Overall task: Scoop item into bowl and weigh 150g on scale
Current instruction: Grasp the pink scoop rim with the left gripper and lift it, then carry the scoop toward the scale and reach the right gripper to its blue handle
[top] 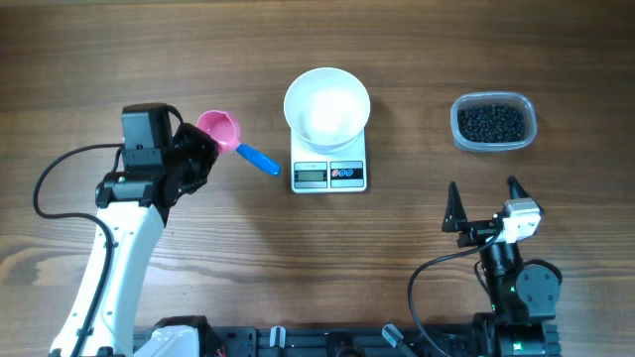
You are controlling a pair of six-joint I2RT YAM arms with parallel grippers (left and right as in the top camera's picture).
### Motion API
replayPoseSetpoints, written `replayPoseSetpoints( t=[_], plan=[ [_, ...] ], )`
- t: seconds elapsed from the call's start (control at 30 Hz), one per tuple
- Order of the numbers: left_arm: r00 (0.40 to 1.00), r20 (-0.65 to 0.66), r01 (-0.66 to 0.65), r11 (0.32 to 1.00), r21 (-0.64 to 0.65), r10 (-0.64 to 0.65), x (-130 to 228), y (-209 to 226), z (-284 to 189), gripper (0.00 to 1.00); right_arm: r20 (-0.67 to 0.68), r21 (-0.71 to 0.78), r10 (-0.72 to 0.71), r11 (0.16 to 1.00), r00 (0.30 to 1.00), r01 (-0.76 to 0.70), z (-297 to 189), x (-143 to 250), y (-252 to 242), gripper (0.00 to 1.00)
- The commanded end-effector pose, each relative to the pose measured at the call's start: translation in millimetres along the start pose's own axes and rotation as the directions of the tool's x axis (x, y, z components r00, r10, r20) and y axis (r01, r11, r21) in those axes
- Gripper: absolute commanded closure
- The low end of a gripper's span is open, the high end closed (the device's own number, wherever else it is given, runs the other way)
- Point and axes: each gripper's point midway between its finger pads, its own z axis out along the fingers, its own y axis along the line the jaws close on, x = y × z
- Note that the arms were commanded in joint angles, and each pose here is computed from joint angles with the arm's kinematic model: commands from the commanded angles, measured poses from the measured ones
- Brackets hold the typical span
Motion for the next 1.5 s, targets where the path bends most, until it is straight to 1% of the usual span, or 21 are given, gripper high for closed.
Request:
replayPoseSetpoints(
  t=[0.0,0.3,0.57,0.7,0.8,0.87,0.9,0.93,0.97,1.0,1.03,1.07,1.13,1.17,1.2,1.27,1.3,1.37,1.47],
  plan=[
    [1.0,0.014,0.005,1.0,0.031,-0.005,-4.6,-8.9,-5.8,0.96,0.005,-0.019,-0.011,1.0,1.0,0.011,-0.2,-0.3,3.7,0.0],
    [1.0,0.03,-0.002,0.998,0.058,0.0,-8.4,-15.7,-6.9,0.96,0.005,-0.019,-0.011,1.0,1.0,0.011,-0.2,-0.3,3.7,0.0],
    [0.998,0.048,0.036,0.995,0.095,-0.041,-10.4,-23.3,-17.1,0.96,0.005,-0.019,-0.011,1.0,1.0,0.011,-0.2,-0.3,3.7,0.0],
    [0.998,0.058,0.031,0.993,0.113,-0.038,-10.8,-26.8,-23.1,0.96,0.005,-0.021,-0.002,1.0,1.0,0.002,-0.2,-0.4,3.8,0.0],
    [0.997,0.063,0.028,0.992,0.122,-0.036,-11.0,-28.5,-26.2,0.96,0.002,-0.021,0.127,0.992,0.992,-0.127,-0.2,-0.4,3.8,0.0],
    [0.997,0.065,0.027,0.992,0.126,-0.035,-11.1,-29.5,-27.8,0.96,-0.001,-0.021,0.283,0.959,0.959,-0.283,-0.2,-0.5,3.8,0.0],
    [0.997,0.066,0.026,0.991,0.128,-0.035,-11.1,-29.7,-28.5,0.96,-0.003,-0.021,0.384,0.923,0.923,-0.384,-0.2,-0.5,3.8,0.0],
    [0.997,0.067,0.026,0.991,0.13,-0.035,-11.2,-30.2,-29.0,0.96,-0.006,-0.02,0.504,0.864,0.864,-0.504,-0.2,-0.4,3.8,0.0],
    [0.997,0.066,0.033,0.991,0.129,-0.042,-11.0,-29.9,-29.0,0.96,-0.009,-0.019,0.594,0.804,0.805,-0.594,-0.2,-0.4,3.8,0.0],
    [0.997,0.06,0.049,0.99,0.13,-0.057,-10.2,-29.6,-29.1,0.96,-0.014,-0.02,0.716,0.697,0.698,-0.716,-0.2,-0.4,4.4,0.0],
    [0.996,0.056,0.065,0.99,0.128,-0.072,-9.7,-29.0,-29.0,0.96,-0.02,-0.02,0.815,0.579,0.58,-0.815,-0.2,-0.4,5.2,0.0],
    [0.995,0.052,0.081,0.989,0.127,-0.089,-9.2,-28.6,-28.9,0.96,-0.023,-0.017,0.895,0.445,0.445,-0.895,-0.2,-0.4,5.1,0.0],
    [0.992,0.044,0.11,0.986,0.122,-0.116,-7.9,-26.9,-28.8,0.96,-0.025,-0.009,0.985,0.169,0.169,-0.986,-0.2,-0.4,4.8,0.0],
    [0.992,0.038,0.114,0.986,0.123,-0.119,-7.0,-27.2,-28.8,0.96,-0.027,-0.006,0.999,0.037,0.037,-0.999,-0.2,-0.4,4.9,0.0],
    [0.992,0.03,0.116,0.985,0.126,-0.12,-5.6,-27.7,-28.7,0.96,-0.027,-0.001,0.989,-0.143,-0.143,-0.99,-0.2,-0.4,4.9,0.0],
    [0.993,0.016,0.118,0.985,0.125,-0.121,-3.1,-27.6,-28.6,0.96,-0.026,0.006,0.917,-0.398,-0.398,-0.918,-0.2,-0.4,4.9,0.0],
    [0.993,0.01,0.118,0.985,0.126,-0.12,-1.8,-27.7,-28.6,0.96,-0.023,0.003,0.885,-0.465,-0.465,-0.885,-0.2,-1.2,4.1,0.0],
    [0.992,0.008,0.12,0.985,0.122,-0.122,-1.2,-26.8,-28.5,0.96,0.004,-0.004,0.883,-0.469,-0.469,-0.883,-0.1,0.4,-0.7,0.0],
    [0.99,0.002,0.139,0.984,0.114,-0.14,-0.1,-24.9,-28.2,0.96,0.009,-0.006,0.883,-0.469,-0.469,-0.883,-0.1,0.3,-1.7,0.0]
  ],
)
